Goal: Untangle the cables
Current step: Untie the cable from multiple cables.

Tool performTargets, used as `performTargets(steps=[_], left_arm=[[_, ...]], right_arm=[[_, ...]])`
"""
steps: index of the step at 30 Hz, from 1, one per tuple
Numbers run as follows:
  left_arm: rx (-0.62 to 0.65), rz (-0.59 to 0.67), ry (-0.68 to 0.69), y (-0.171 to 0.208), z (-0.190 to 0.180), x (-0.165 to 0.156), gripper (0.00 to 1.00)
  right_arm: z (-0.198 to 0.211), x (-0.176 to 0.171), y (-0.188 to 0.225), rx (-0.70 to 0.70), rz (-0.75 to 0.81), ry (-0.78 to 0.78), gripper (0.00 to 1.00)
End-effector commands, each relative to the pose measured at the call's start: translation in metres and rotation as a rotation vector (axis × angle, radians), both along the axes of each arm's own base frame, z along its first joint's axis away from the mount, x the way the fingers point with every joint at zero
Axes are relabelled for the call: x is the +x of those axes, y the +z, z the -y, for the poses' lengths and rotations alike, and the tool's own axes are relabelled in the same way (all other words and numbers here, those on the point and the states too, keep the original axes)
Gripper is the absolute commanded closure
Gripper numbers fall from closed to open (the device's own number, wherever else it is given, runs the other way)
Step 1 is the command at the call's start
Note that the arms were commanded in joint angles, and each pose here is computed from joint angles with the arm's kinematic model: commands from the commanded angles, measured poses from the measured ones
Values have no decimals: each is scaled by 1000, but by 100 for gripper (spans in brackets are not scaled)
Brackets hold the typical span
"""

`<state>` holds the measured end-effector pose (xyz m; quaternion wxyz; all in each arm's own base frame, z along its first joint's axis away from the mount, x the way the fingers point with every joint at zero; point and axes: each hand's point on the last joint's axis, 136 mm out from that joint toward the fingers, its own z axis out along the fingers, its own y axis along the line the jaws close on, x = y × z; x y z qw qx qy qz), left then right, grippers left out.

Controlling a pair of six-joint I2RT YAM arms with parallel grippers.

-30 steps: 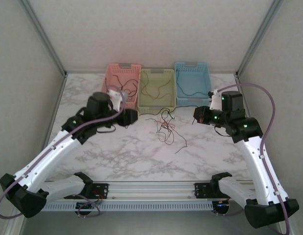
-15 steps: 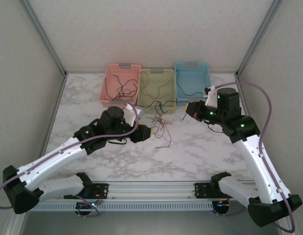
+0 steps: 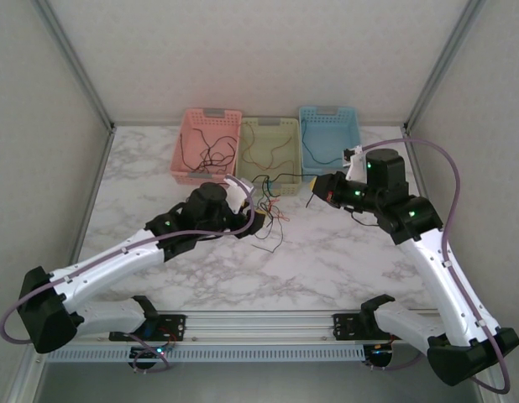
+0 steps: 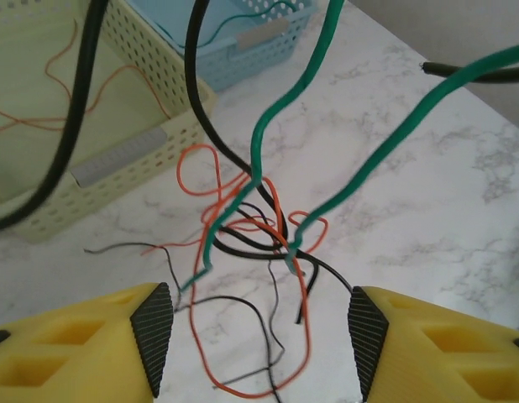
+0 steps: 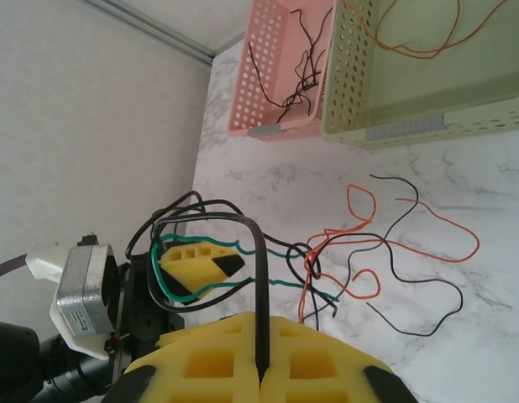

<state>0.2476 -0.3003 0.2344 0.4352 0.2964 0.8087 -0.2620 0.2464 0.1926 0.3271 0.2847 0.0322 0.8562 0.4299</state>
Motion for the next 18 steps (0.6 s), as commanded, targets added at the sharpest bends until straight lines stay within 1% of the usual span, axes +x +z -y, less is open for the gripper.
performTargets(steps=[1,4,6,9,12,13,15,17,18], left_arm=[[35,106,-17,2,9,15,43],[2,111,-57,2,18,14,43],[-22,98,-91,1,25,9,41],[-31,103,-57,-2,24,14,34],[-57,119,-52,-3,28,18,33],[-61,119,-44,-2,29,20,35],[-63,113,-37,-3,33,24,42],[-64,109,-32,-5,34,26,51],[-68,113,-27,-5,32,25,57]], right_arm=[[-3,-1,19,27,36,5,100],[-3,0,17,18,36,3,100],[-2,1,15,12,30,2,100],[-4,0,14,16,28,11,100],[-3,-1,14,8,30,16,100],[-3,-2,14,5,29,17,100],[0,-3,12,-6,29,9,100],[1,-3,12,-11,33,3,100],[1,-3,11,-12,32,3,100]])
